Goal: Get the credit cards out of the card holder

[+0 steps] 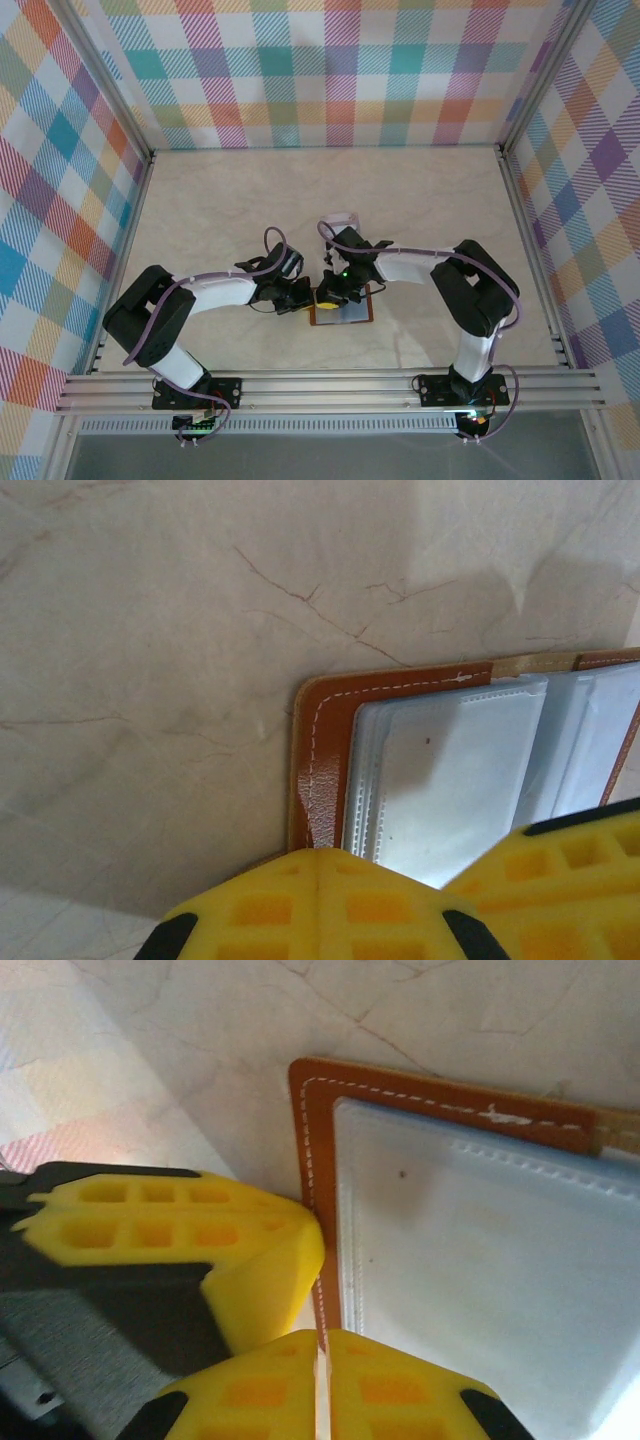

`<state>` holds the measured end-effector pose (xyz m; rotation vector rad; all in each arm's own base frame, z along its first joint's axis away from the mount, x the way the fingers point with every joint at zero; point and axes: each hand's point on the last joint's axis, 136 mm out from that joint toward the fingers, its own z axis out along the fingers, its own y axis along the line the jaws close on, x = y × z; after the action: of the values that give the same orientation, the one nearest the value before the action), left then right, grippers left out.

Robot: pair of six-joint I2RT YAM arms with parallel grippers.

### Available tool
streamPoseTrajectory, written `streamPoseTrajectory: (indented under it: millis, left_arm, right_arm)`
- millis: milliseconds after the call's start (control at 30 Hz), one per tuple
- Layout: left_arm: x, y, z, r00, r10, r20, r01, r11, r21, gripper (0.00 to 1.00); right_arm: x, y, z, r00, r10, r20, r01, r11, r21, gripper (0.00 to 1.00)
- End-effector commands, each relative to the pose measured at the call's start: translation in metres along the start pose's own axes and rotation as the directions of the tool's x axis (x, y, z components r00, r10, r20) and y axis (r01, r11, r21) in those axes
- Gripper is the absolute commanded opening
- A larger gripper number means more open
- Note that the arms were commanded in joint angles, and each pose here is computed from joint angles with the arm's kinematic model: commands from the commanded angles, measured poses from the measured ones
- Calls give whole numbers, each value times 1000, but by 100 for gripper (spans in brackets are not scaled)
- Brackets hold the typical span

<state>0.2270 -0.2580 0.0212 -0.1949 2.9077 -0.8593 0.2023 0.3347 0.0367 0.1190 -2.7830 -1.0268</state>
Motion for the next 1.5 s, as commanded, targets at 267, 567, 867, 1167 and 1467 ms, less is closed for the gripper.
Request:
streamPoseTrajectory:
  millis: [267,567,867,1167,1467]
  left_arm:
    - [14,26,3,998,-46,-40,42,996,-74,3]
    - [14,27,3,998,-43,-44,40,996,-82,3]
    - [13,26,4,998,-41,-44,38,996,-82,3]
    - [12,25,4,998,-42,-45,38,996,-83,3]
    - [11,24,4,998,-38,-49,34,996,-86,3]
  right_arm:
    - [-5,-14,11,1000,1,5,-2,997,81,13]
    - [-3,-29,0,999,-30,22,24,975,219,22]
    - [-1,-30,-12,998,-60,36,46,953,298,30]
    - [1,-34,-29,994,-98,53,68,911,406,36]
    - [2,-41,-48,990,-121,72,70,866,495,39]
